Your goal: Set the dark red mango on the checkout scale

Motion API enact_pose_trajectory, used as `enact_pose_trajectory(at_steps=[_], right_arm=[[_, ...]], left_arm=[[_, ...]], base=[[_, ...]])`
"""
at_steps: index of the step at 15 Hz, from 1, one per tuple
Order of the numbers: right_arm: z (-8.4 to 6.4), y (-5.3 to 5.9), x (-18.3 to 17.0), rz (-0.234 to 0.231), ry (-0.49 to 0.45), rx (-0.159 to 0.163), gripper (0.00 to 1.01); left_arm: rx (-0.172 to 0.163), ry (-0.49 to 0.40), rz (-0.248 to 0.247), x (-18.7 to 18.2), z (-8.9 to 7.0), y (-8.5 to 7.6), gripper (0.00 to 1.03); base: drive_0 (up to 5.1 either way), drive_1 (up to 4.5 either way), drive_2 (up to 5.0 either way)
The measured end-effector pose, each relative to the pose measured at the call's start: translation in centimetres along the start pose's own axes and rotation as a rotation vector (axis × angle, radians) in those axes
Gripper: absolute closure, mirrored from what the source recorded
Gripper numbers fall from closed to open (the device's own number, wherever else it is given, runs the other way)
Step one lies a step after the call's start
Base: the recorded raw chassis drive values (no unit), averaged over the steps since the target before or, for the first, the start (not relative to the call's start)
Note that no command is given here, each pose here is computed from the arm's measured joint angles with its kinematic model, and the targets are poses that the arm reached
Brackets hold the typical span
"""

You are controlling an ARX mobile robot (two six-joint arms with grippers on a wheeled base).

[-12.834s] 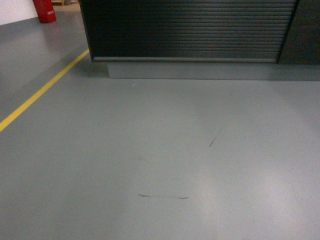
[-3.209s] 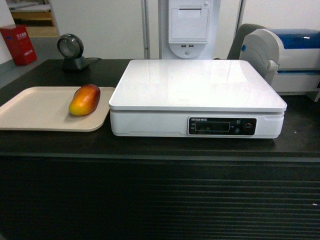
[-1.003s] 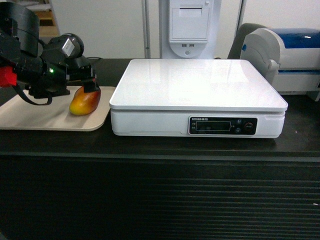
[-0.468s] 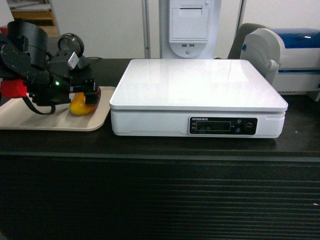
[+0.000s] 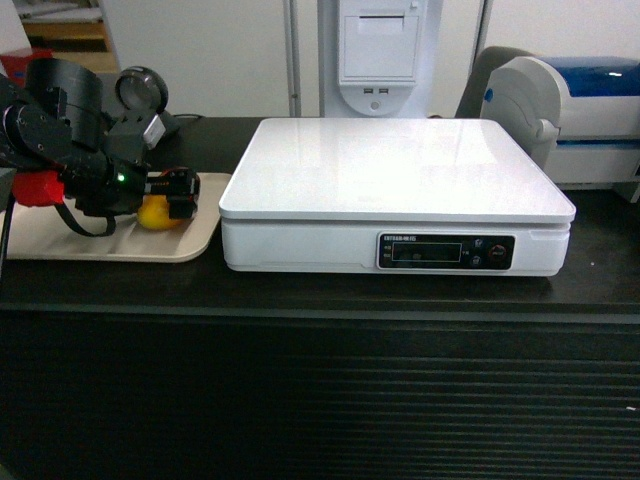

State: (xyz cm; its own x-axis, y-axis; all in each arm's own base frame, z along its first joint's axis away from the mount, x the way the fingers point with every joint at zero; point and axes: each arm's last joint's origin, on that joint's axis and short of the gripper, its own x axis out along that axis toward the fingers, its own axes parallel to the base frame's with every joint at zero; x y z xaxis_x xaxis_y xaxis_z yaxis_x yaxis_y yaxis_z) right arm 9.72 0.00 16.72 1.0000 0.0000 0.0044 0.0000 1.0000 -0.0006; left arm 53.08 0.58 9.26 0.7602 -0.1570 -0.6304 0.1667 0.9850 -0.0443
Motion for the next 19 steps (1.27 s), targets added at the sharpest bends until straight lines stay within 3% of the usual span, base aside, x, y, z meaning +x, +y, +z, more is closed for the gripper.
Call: enact_pose_trajectory(at_steps=[2, 5, 7, 9, 11, 13, 15, 19], right_arm=[[0.0, 0.0, 0.0, 0.0, 0.0, 0.0, 0.03], [0.0, 0.0, 0.0, 0.0, 0.0, 0.0, 0.03], [0.0, 0.0, 0.0, 0.0, 0.0, 0.0, 0.03], [0.0, 0.0, 0.0, 0.0, 0.0, 0.0, 0.03], [0.0, 0.0, 0.0, 0.0, 0.0, 0.0, 0.03], [0.0, 0.0, 0.0, 0.0, 0.0, 0.0, 0.03], [0.0, 0.0, 0.0, 0.0, 0.0, 0.0, 0.03], [0.0, 0.0, 0.0, 0.0, 0.0, 0.0, 0.03]], left_arm=[[0.004, -0.015, 0.004, 0.0, -0.2, 0.0, 0.39], [0.002, -0.02, 0.022, -1.5, 0.1, 0.1, 0.43], [0.008, -0.075, 0.043, -3.9, 2.1, -0.1, 0.43], [0.011, -0.165, 0.066, -7.2, 5.4, -1.2, 0.43], [0.021, -0.25, 0.044, -10.2, 8.4, -3.9, 0.43], [0.063, -0.298, -0.044, -11.4, 10.5, -9.8, 0.43], [0.093, -0.276, -0.11, -10.4, 10.8, -14.1, 0.43], [0.144, -0.239, -0.184, -7.9, 10.9, -20.1, 0.43]], base=[[0.0, 0.0, 0.0], [0.0, 0.0, 0.0], [0.0, 0.0, 0.0], [0.0, 0.0, 0.0], [0.0, 0.0, 0.0], [0.0, 0.0, 0.0], [0.0, 0.0, 0.0], [0.0, 0.0, 0.0]])
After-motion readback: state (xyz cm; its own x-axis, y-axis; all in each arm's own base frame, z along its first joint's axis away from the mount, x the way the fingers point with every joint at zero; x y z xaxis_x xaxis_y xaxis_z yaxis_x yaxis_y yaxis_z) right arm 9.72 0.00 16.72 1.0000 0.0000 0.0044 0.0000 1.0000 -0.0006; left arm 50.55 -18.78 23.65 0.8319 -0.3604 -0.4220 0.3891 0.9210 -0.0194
